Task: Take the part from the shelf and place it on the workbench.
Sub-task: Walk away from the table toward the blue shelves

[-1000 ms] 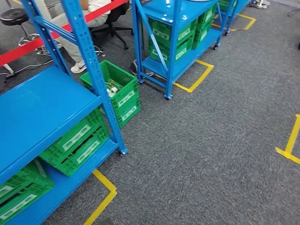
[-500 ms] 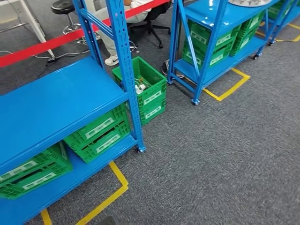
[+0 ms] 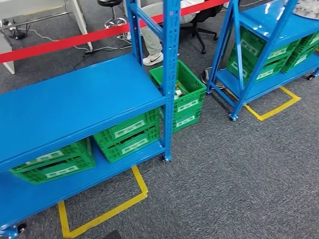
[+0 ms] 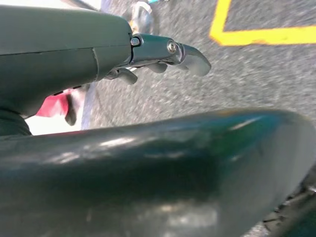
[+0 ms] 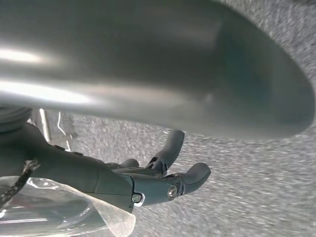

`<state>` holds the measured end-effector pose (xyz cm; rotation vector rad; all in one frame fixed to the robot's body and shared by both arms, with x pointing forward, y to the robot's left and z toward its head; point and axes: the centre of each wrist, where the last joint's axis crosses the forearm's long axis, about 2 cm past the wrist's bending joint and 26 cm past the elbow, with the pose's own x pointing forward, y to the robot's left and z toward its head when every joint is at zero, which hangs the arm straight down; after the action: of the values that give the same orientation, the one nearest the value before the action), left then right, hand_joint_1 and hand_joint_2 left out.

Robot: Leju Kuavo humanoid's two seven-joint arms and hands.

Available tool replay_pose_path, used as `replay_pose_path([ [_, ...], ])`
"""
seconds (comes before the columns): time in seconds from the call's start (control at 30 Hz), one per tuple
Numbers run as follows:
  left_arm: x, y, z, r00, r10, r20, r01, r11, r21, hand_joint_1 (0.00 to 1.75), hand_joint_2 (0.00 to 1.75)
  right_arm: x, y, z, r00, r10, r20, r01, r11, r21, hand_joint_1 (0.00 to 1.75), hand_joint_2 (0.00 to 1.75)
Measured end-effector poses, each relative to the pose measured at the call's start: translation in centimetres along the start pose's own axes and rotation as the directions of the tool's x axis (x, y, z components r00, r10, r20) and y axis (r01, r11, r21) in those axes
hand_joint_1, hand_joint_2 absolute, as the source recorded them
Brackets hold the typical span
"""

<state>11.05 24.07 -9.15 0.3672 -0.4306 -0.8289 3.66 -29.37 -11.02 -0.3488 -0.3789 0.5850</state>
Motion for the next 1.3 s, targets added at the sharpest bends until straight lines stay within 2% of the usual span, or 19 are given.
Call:
replay_pose_path([
  [0.7, -0.04, -0.29, 0.12, 1.000, 0.004, -0.003, -0.004, 1.000, -0.010, 0.00, 0.00, -0.48, 0.11, 0.11, 1.000, 0.007, -0.006, -0.007, 1.000, 0.005, 0.00, 0.00],
  [1.1, -0.25, -0.32, 0.19, 1.000, 0.001, -0.021, -0.001, 1.000, -0.004, 0.00, 0.00, 0.07, -0.21, -0.13, 1.000, 0.006, 0.004, -0.006, 1.000, 0.000, 0.00, 0.00],
  [1.3, -0.05, -0.57, 0.32, 1.000, -0.004, -0.026, 0.004, 1.000, 0.001, 0.00, 0.00, -0.31, 0.08, 0.07, 1.000, -0.005, -0.023, 0.005, 1.000, -0.012, 0.00, 0.00],
])
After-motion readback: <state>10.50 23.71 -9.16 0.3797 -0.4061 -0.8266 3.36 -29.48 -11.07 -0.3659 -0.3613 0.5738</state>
